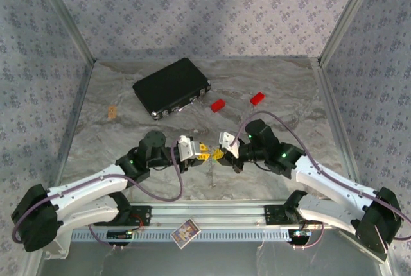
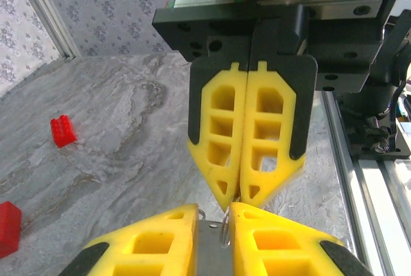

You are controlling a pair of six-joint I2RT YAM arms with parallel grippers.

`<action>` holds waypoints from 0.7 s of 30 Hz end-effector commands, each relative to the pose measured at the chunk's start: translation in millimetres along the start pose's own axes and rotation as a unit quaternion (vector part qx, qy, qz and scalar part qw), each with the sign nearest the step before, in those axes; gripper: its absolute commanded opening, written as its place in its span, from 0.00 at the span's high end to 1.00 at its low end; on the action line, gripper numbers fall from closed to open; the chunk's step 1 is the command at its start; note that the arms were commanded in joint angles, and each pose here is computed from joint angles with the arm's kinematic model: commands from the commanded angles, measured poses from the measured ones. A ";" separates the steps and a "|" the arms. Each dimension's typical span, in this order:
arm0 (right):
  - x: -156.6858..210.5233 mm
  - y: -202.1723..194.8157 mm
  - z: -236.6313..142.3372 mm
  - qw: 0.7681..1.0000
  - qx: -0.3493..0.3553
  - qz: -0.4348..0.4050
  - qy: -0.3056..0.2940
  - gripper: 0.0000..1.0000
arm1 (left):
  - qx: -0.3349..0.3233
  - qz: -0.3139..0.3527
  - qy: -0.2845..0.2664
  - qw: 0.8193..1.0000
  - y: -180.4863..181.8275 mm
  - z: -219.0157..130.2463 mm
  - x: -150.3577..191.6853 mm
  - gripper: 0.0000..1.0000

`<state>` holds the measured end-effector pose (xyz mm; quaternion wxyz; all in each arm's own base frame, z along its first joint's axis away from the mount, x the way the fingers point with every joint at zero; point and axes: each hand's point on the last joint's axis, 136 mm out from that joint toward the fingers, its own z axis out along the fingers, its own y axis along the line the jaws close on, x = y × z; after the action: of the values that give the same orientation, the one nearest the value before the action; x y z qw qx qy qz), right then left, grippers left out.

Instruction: Put the keys on the keyring

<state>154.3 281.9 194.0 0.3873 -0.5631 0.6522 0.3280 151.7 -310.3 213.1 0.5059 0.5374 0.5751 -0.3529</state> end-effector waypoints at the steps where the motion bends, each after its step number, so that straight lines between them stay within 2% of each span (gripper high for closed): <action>1: -7.0 -1.4 -4.6 0.999 0.003 -0.026 0.022 1.00 | 0.007 0.013 0.031 0.999 -1.7 -0.3 5.3 0.81; 12: -15.5 -0.9 0.7 0.999 -0.003 -0.033 0.021 1.00 | 0.034 0.009 0.042 0.998 -7.9 5.7 9.7 0.78; 18: -19.1 2.1 4.0 0.999 -0.011 -0.042 0.028 1.00 | 0.038 0.015 0.036 0.999 -7.8 7.8 5.5 0.81; 21: -19.9 2.5 5.5 0.998 -0.014 -0.046 0.032 1.00 | 0.045 0.016 0.037 0.998 -9.4 8.9 5.5 0.88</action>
<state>153.6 289.8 191.2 0.3567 -0.5969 0.6534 0.2992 148.7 -311.3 186.5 0.4541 0.5702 0.5957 -0.3374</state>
